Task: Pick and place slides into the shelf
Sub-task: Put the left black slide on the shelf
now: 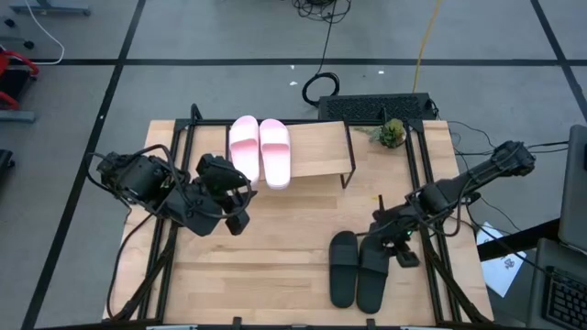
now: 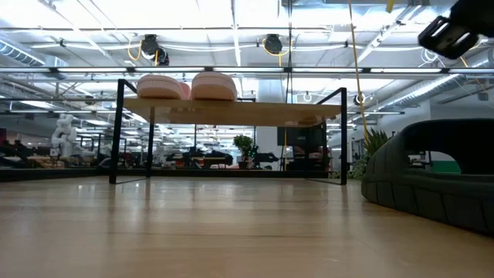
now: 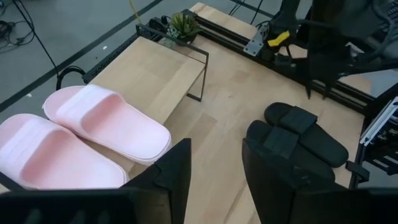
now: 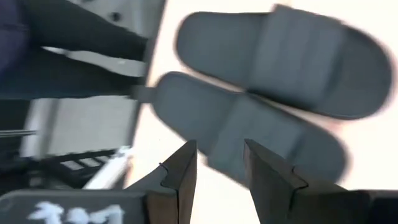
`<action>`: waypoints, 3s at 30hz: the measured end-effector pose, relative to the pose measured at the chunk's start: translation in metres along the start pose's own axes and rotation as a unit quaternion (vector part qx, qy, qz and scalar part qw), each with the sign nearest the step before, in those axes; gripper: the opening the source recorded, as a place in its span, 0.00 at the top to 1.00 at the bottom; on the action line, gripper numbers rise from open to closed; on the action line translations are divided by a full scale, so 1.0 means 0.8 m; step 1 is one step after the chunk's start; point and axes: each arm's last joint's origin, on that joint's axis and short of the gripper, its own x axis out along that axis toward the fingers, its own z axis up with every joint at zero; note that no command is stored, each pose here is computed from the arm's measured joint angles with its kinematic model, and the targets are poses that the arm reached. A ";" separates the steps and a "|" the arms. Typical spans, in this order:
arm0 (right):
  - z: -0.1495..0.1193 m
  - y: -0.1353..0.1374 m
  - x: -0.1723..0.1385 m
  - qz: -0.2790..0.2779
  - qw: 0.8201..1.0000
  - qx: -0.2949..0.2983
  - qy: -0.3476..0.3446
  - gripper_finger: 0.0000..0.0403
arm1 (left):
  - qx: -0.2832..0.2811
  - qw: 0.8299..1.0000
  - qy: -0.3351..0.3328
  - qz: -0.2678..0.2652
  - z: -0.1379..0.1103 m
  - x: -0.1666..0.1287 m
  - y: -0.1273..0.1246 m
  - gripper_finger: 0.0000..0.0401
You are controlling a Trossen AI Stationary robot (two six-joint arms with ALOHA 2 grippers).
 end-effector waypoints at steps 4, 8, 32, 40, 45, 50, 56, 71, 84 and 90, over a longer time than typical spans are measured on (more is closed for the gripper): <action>-0.002 -0.015 0.003 -0.030 0.999 0.013 -0.004 0.70 | 0.007 1.000 0.009 0.005 -0.005 0.006 -0.002 0.64; -0.018 -0.040 0.020 -0.044 0.997 0.063 0.021 0.70 | 0.012 0.999 0.030 -0.004 -0.009 0.009 -0.005 0.64; 0.025 0.011 0.047 0.120 0.977 0.047 -0.168 0.70 | 0.058 0.996 0.067 -0.008 -0.026 0.019 -0.013 0.64; 0.041 0.023 0.036 0.173 0.946 0.129 -0.242 0.70 | 0.073 0.995 0.073 -0.016 -0.027 0.018 -0.014 0.64; 0.055 0.025 0.024 0.185 0.916 0.150 -0.322 0.70 | 0.081 0.993 0.080 -0.026 -0.030 0.015 -0.017 0.64; 0.061 0.048 0.015 0.138 0.909 0.108 -0.379 0.70 | 0.085 0.992 0.085 -0.038 -0.036 0.010 -0.021 0.64; 0.076 0.096 0.006 0.039 0.937 0.060 -0.341 0.78 | 0.083 0.991 0.094 -0.054 -0.044 0.001 -0.028 0.64; 0.105 0.140 0.105 -0.057 0.997 0.034 -0.026 0.94 | 0.089 0.988 0.095 -0.085 -0.065 -0.024 -0.042 0.64; 0.101 0.120 0.144 -0.106 0.994 0.000 0.036 0.95 | 0.097 0.987 0.089 -0.095 -0.075 -0.035 -0.047 0.64; 0.105 0.122 0.142 -0.060 0.997 -0.015 0.045 0.95 | 0.100 0.987 0.086 -0.097 -0.077 -0.038 -0.048 0.64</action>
